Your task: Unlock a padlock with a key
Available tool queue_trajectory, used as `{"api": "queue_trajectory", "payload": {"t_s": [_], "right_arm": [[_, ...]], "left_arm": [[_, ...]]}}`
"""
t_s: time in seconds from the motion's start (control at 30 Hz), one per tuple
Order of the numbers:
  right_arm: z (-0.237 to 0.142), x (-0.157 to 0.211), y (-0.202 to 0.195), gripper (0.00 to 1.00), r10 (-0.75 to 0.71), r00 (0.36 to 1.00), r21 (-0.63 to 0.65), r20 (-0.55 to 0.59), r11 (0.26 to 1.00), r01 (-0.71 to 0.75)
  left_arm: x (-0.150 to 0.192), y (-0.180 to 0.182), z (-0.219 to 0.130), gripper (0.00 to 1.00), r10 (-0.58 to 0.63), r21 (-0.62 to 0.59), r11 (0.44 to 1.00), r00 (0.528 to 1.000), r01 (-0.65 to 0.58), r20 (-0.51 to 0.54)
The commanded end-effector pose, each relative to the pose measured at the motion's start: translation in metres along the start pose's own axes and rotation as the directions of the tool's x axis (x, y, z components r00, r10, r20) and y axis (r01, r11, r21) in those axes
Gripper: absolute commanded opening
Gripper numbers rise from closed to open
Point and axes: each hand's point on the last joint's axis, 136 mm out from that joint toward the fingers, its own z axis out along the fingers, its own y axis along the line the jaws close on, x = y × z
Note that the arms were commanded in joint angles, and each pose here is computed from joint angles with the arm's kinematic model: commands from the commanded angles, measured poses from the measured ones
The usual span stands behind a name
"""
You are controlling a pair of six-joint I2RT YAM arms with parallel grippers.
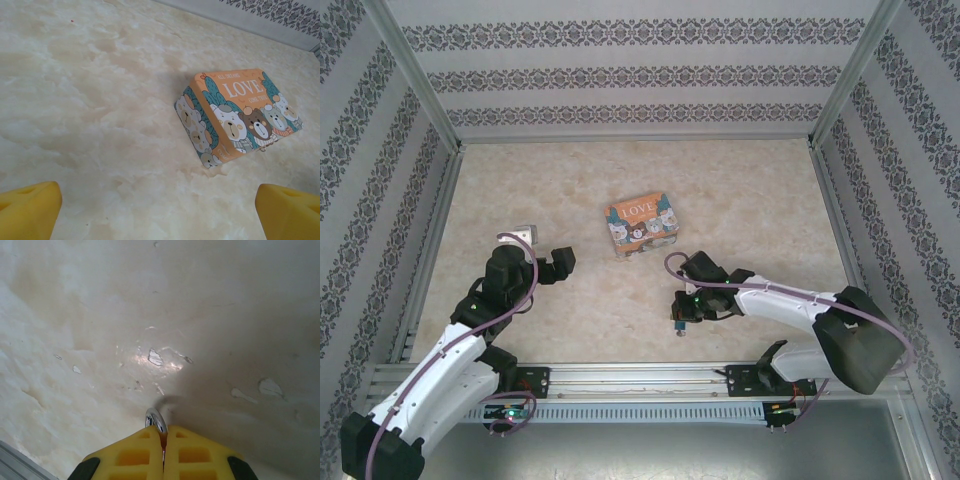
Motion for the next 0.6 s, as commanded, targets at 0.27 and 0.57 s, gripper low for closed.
{"api": "queue_trajectory", "payload": {"t_s": [0.27, 0.57], "right_arm": [[0.0062, 0.0031, -0.0045, 0.02, -0.018, 1.000, 0.030, -0.020, 0.999, 0.018], [0.0031, 0.0031, -0.0070, 0.11, -0.019, 1.000, 0.040, -0.008, 0.999, 0.019]], "left_arm": [[-0.0131, 0.0014, -0.0020, 0.99, -0.012, -0.010, 1.000, 0.999, 0.013, 0.041], [-0.0127, 0.0009, -0.0024, 0.99, -0.016, -0.008, 1.000, 0.999, 0.016, 0.038]]}}
